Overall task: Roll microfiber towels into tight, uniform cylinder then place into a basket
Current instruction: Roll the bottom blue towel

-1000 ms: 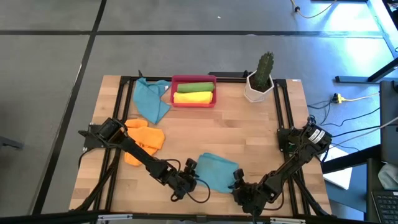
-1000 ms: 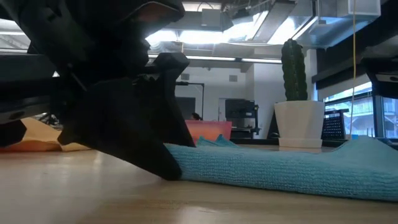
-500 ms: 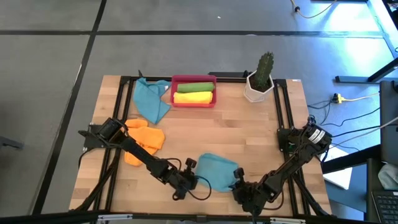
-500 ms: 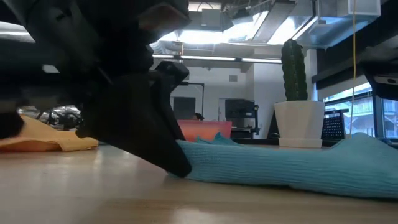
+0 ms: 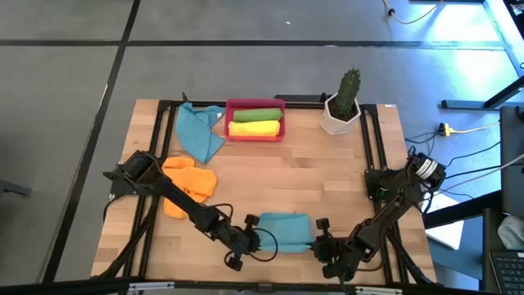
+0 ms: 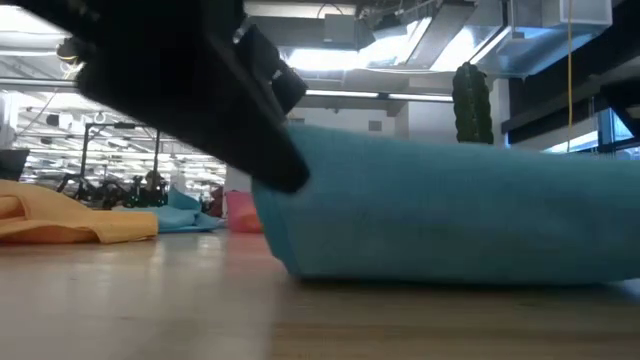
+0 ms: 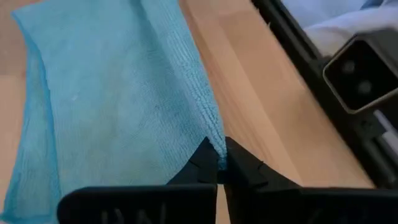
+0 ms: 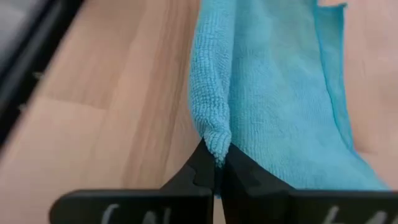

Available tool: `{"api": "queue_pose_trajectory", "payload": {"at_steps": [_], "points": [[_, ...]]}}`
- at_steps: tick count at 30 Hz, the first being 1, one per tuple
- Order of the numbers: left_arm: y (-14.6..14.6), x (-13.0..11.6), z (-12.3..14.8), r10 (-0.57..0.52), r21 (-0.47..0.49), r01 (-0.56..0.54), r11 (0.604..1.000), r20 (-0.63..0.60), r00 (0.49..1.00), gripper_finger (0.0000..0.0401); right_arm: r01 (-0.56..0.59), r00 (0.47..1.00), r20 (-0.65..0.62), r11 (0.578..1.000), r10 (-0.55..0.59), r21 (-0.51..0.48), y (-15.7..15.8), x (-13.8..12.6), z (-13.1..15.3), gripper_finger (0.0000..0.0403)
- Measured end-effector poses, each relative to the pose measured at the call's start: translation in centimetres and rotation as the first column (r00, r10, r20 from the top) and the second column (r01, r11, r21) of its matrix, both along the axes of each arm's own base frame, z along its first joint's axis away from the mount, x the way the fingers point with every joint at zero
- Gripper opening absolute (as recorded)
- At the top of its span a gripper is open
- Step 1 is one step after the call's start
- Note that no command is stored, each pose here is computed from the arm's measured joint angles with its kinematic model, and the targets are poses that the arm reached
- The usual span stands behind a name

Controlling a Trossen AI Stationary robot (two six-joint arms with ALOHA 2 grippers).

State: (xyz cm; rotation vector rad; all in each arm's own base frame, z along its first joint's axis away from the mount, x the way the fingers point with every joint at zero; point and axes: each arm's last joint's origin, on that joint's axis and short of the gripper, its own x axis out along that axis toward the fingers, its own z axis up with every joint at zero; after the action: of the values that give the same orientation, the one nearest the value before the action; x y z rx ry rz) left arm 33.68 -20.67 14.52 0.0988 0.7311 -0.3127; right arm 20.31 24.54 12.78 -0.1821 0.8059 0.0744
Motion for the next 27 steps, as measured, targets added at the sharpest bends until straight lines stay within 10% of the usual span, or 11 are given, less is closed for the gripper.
{"api": "queue_pose_trajectory", "payload": {"at_steps": [8, 18, 27], "points": [[2.5, 1.3, -0.5, 0.048, -0.132, -0.062, 0.989, -0.108, 0.993, 0.0, 0.074, 0.997, -0.017, 0.959, -0.072, 0.272, -1.9, -0.7, -2.1, 0.0006], [3.5, 1.8, -0.4, -0.016, -0.287, -0.039, 0.957, -0.185, 0.983, 0.0, -0.022, 0.993, 0.1, 0.766, -0.056, 0.643, -3.8, -1.2, -2.7, 0.0006], [3.5, 1.7, -0.3, 0.031, -0.309, -0.101, 0.946, -0.225, 0.974, 0.0, 0.133, 0.979, 0.034, 0.749, -0.203, 0.649, -5.5, -1.9, -4.0, 0.0009]]}}
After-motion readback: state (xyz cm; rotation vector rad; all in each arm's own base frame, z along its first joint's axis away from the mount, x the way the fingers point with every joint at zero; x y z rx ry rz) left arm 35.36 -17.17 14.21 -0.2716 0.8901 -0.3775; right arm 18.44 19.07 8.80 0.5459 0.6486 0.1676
